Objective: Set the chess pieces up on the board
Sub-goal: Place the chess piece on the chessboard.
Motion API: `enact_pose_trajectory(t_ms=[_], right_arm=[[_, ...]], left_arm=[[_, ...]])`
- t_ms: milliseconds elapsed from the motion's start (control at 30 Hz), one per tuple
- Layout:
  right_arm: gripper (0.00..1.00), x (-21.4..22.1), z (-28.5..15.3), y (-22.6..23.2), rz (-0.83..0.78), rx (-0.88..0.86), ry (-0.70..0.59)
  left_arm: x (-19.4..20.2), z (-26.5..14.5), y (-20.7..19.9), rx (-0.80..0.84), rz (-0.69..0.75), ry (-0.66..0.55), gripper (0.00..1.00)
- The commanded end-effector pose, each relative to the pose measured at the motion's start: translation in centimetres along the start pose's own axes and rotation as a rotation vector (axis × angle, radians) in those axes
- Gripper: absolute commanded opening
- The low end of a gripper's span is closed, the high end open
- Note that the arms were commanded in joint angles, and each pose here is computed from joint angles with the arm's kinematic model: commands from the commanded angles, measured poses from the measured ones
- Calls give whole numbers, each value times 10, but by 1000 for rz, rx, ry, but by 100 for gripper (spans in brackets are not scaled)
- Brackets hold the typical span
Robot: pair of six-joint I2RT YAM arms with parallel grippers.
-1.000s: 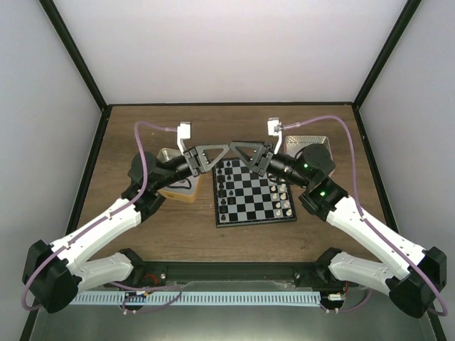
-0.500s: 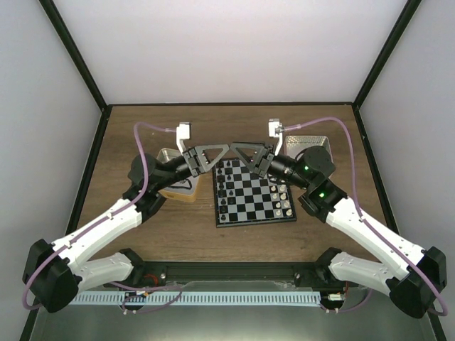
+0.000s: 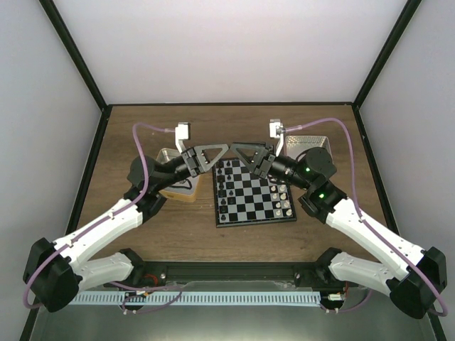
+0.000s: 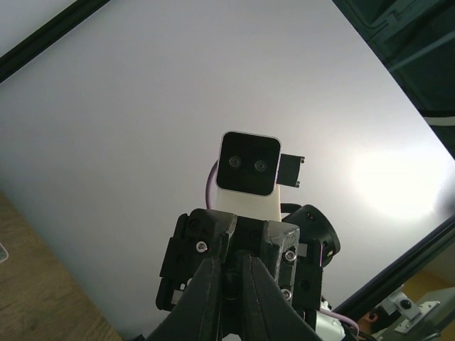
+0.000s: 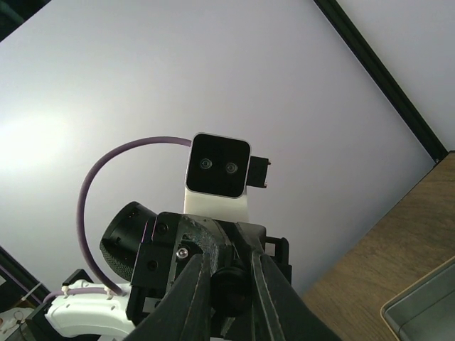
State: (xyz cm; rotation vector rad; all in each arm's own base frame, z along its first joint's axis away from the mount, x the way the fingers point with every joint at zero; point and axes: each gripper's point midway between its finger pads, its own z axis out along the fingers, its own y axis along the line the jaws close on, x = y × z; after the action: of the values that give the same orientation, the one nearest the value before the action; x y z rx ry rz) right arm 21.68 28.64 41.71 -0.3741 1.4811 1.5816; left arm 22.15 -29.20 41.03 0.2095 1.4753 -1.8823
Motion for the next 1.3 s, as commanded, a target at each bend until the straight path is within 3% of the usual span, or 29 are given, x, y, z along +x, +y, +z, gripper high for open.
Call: enact_pose_trajectory(t_ms=[0, 200, 333, 667, 867, 1100, 1267], right_arm=[[10, 12, -3, -22, 41, 88, 28], [57, 5, -12, -44, 60, 238, -13], [70, 1, -30, -73, 85, 412, -84], [71, 17, -87, -144, 239, 859, -183], [71, 18, -122, -154, 283, 975, -284], [71, 9, -158, -150, 291, 1048, -412], [71, 7, -164, -150, 285, 1062, -435]], left_arm=[[-8, -1, -21, 70, 80, -37, 4], [-4, -5, 35, -245, 169, 9, 4], [3, -16, 77, -460, 234, 74, 4], [72, -26, 161, -849, 409, 343, 4], [118, -17, 182, -972, 565, 512, 4], [162, -34, 209, -1019, 542, 618, 4], [183, -53, 230, -1073, 523, 676, 4]])
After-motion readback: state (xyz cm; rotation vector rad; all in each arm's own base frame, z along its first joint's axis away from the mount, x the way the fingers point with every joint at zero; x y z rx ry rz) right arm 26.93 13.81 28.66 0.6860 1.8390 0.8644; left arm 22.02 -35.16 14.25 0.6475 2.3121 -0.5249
